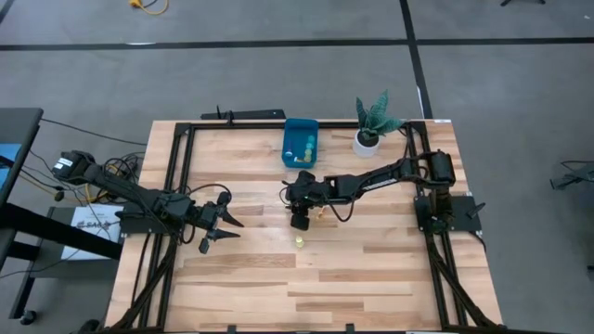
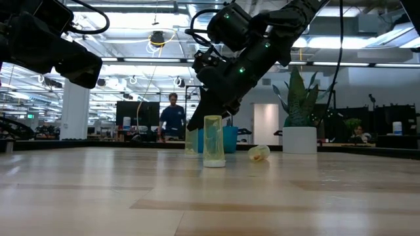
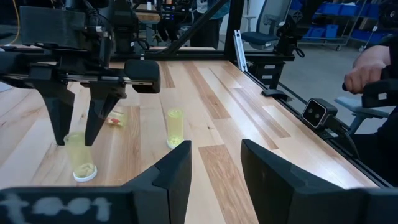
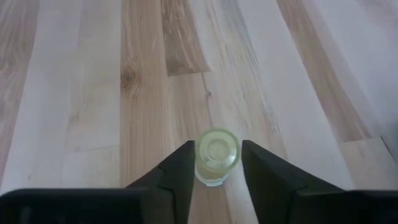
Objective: Pick and place pill bottles into a basket
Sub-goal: Put the left yellow pill bottle into the blue container
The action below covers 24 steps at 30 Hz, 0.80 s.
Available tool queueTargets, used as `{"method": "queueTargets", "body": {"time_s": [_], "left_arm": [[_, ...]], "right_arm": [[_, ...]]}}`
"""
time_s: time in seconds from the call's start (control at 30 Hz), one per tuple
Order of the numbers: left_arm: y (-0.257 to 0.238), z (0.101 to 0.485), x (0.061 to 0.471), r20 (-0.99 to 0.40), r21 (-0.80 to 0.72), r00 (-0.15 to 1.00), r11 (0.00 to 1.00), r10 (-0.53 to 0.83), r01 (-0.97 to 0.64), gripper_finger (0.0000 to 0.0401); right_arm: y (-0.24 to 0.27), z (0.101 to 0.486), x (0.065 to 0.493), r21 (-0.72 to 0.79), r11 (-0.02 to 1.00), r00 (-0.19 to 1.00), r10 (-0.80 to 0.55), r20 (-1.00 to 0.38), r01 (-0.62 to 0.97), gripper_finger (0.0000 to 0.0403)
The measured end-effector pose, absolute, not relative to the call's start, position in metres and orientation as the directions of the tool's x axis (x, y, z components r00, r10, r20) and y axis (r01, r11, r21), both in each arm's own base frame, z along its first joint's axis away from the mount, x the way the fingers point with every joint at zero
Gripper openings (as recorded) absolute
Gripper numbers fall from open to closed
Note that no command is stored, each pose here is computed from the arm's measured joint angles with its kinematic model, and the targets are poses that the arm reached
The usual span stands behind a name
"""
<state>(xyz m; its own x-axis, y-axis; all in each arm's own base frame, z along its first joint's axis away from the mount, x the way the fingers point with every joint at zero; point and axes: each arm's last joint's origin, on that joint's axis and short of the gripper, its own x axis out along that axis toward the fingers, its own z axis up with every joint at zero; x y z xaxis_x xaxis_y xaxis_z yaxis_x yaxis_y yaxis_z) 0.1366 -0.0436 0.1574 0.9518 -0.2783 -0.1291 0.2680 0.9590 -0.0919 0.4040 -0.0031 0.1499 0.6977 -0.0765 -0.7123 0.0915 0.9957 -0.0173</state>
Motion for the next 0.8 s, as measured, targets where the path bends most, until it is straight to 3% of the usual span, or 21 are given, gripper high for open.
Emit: {"method": "queueTargets", "body": {"time_s": [0.2,0.53,0.8], "left_arm": [[-0.0436,0.1573,0.1366,-0.130,-0.092,0.952,0.959,-0.278,0.268,0.0128],[-0.0436,0.1573,0.1366,-0.130,-0.091,0.952,0.959,-0.278,0.268,0.0128],[-0.0436,0.1573,0.1366,-0.130,-0.094,0.952,0.959,-0.278,0.268,0.0128]], "right_arm": [[-0.0032,0.1502,0.4043,-0.022,0.996,0.701,-0.077,-0.709,0.086,0.0092],[-0.0032,0.1501,0.4043,-0.022,0.996,0.701,-0.077,-0.709,0.087,0.0112],[-0.0032,0.1501,0.4043,-0.022,0.996,0.701,-0.077,-0.709,0.087,0.0089]]}}
